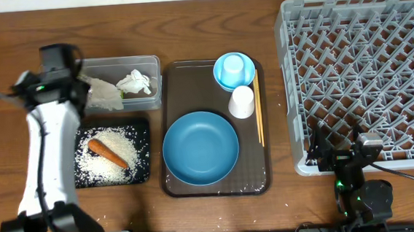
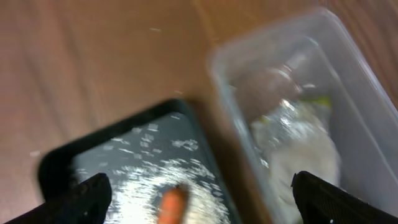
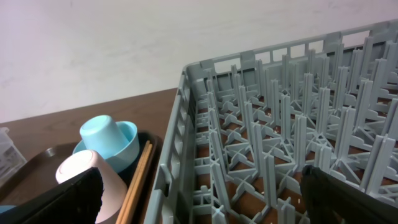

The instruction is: Sort waste into correct bins and load items into the dishwasher rack

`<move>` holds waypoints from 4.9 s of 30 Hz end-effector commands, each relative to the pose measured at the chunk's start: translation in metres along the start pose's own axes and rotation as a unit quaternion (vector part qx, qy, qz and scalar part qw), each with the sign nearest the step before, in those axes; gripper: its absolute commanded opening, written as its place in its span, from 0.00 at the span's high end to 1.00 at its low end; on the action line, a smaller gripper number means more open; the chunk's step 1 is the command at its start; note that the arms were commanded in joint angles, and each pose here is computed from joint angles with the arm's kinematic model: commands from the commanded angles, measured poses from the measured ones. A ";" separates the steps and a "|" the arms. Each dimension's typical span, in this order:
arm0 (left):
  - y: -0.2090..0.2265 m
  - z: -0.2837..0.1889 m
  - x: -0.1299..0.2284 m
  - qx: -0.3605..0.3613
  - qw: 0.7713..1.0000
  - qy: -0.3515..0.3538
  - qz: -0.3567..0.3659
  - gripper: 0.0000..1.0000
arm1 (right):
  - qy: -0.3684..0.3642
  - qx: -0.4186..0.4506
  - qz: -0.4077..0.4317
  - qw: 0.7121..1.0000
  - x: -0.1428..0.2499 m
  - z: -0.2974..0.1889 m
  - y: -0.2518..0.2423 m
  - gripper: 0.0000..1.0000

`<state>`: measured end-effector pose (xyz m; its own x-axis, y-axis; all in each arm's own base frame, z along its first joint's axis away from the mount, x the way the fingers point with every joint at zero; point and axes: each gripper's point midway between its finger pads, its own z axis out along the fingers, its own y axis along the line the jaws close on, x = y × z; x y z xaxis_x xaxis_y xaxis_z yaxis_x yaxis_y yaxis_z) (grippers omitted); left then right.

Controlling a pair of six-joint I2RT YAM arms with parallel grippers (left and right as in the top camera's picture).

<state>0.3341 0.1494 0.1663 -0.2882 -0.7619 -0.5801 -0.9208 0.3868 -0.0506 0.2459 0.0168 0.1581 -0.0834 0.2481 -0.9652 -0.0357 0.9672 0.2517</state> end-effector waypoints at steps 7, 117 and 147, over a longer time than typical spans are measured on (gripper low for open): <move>0.055 0.005 -0.001 -0.079 0.996 0.031 -0.025 0.03 | 0.001 0.001 -0.006 1.000 0.001 0.000 0.000 0.01; 0.063 0.003 0.008 -0.093 0.994 0.051 -0.014 0.02 | 0.569 -0.267 -0.362 0.689 0.232 -0.043 0.323 0.73; 0.063 0.003 0.008 -0.093 0.994 0.051 -0.014 0.02 | 0.473 -0.185 -0.211 0.835 -0.018 0.021 0.284 0.99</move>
<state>0.2767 0.1681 0.1560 -0.2859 -0.8224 -0.4918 -0.9562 0.2783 0.0905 0.2347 0.3218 0.2005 -0.7210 -0.5413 -0.4327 -0.6282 0.7741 0.0784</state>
